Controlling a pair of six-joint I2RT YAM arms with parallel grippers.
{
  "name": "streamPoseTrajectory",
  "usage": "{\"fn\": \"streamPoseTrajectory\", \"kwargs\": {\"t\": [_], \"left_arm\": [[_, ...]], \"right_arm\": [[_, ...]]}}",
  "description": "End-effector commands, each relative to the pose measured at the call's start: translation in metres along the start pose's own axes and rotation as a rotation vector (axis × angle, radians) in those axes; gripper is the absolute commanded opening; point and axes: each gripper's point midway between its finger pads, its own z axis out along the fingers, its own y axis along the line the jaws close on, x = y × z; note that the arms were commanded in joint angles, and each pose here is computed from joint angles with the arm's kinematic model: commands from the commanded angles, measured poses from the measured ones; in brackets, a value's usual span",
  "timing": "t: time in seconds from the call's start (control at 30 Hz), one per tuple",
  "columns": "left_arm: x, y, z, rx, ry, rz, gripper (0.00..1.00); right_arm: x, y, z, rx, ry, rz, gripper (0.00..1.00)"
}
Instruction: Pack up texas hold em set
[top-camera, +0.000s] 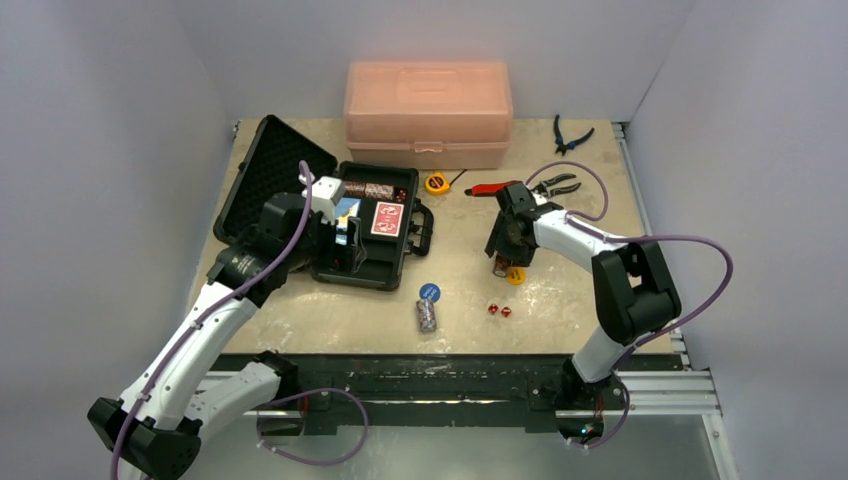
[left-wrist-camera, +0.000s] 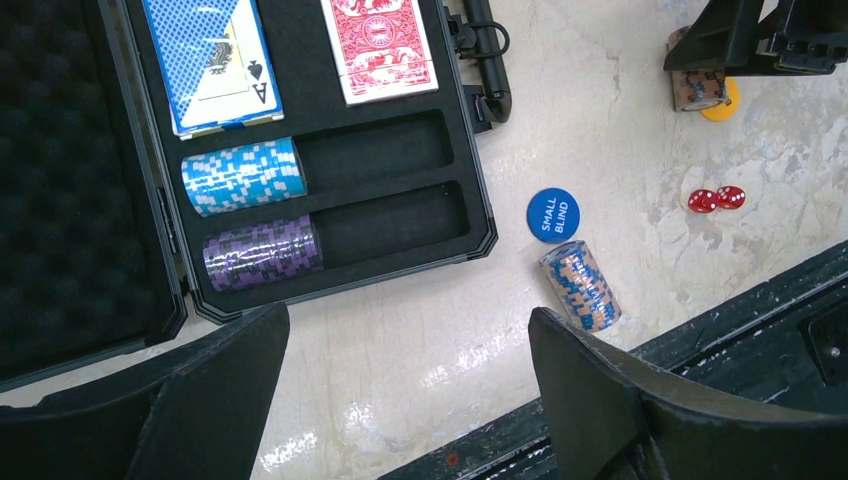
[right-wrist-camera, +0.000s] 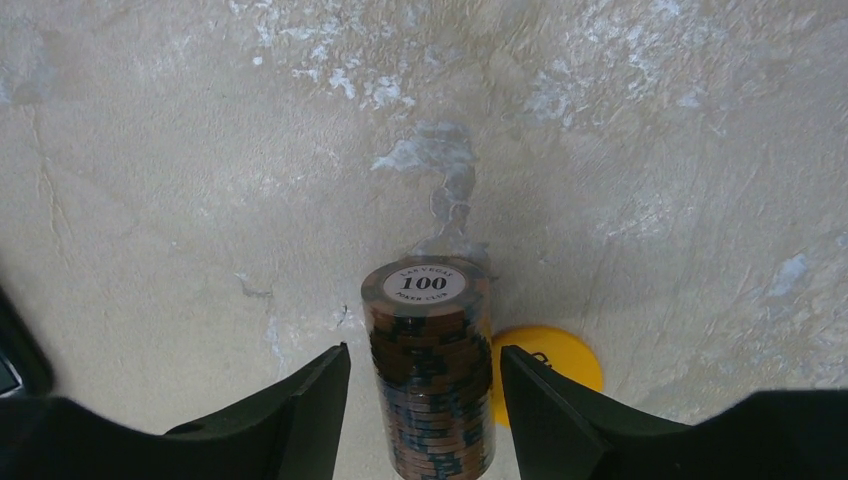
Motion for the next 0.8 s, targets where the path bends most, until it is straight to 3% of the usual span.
{"fn": "streamPoseTrajectory", "kwargs": {"t": [0.0, 0.3, 0.77], "left_arm": [[-0.003, -0.001, -0.004, 0.001, -0.025, 0.019, 0.89], [-0.003, -0.001, -0.005, 0.001, -0.026, 0.021, 0.89], [-0.003, -0.001, -0.007, -0.008, -0.033, 0.026, 0.88]], "right_arm": [[-0.008, 0.003, -0.002, 0.013, -0.039, 0.004, 0.58], [-0.004, 0.003, 0.003, 0.025, -0.024, -0.015, 0.43], [-0.024, 0.037, -0.026, -0.136, -0.094, -0.081, 0.00]]}}
